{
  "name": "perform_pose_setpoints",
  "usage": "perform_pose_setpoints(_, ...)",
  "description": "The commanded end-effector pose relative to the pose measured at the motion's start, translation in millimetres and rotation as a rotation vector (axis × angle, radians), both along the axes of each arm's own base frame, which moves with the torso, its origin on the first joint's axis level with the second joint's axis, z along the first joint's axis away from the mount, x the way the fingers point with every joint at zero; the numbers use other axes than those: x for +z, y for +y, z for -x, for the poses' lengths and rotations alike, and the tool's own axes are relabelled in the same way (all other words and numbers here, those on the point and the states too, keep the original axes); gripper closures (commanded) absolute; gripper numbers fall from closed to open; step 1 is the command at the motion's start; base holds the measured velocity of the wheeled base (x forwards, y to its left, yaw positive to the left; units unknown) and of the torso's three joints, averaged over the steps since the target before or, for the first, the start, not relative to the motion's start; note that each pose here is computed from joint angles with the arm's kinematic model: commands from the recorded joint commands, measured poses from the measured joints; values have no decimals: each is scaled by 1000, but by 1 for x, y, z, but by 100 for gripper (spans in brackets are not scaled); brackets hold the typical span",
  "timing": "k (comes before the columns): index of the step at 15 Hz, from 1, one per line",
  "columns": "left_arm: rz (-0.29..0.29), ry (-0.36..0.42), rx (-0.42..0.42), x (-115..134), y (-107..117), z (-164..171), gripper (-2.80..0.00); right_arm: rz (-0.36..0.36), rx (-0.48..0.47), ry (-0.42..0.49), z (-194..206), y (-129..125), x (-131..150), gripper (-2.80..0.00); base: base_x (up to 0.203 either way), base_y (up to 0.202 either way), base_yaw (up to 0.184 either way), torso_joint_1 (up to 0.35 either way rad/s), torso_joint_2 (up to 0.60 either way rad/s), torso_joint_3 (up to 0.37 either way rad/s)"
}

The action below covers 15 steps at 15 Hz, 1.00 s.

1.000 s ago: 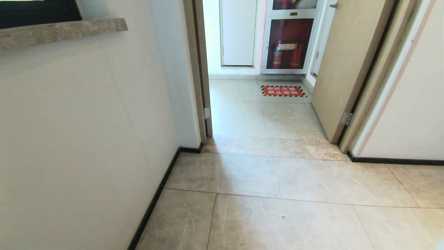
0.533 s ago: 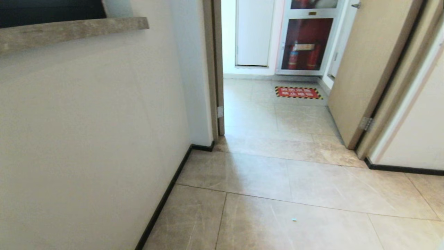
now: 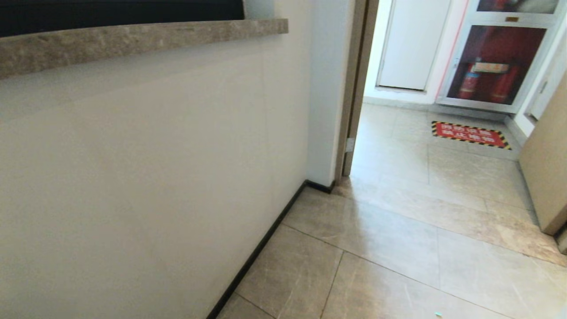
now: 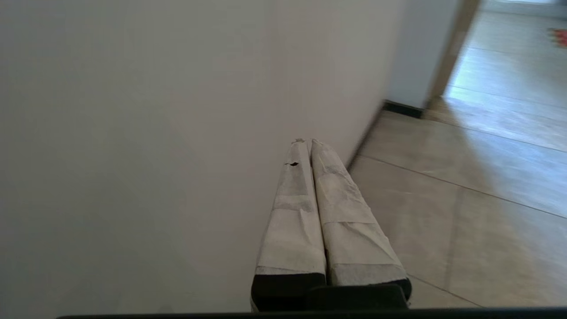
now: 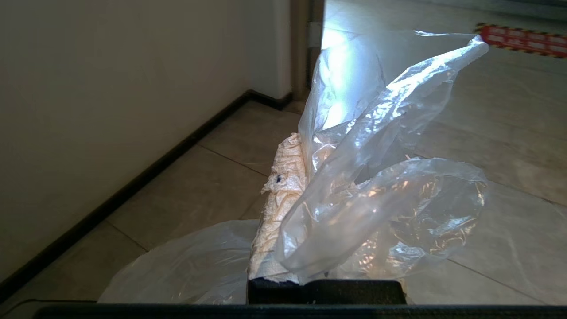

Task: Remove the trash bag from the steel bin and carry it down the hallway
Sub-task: Put the trash bag at the door

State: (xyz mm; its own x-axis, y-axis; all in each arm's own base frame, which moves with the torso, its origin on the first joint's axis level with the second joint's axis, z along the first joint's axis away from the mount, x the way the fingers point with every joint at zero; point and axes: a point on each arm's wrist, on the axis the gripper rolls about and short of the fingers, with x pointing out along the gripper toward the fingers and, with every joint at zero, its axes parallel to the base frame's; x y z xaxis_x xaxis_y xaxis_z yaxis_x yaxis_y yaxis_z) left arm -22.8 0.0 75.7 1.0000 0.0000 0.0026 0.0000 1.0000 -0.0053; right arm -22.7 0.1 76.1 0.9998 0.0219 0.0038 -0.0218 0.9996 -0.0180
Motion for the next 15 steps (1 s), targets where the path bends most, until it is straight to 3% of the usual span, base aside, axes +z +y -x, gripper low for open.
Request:
perform_pose_setpoints(1, 1, -1, 0, 0, 0, 0, 0, 0, 1, 1, 0, 0, 0, 0, -1, -11, 181, -2, 2, 7)
perform_pose_setpoints(15, 1, -1, 0, 0, 0, 0, 0, 0, 1, 1, 0, 0, 0, 0, -1, -10, 170, 3, 2, 3)
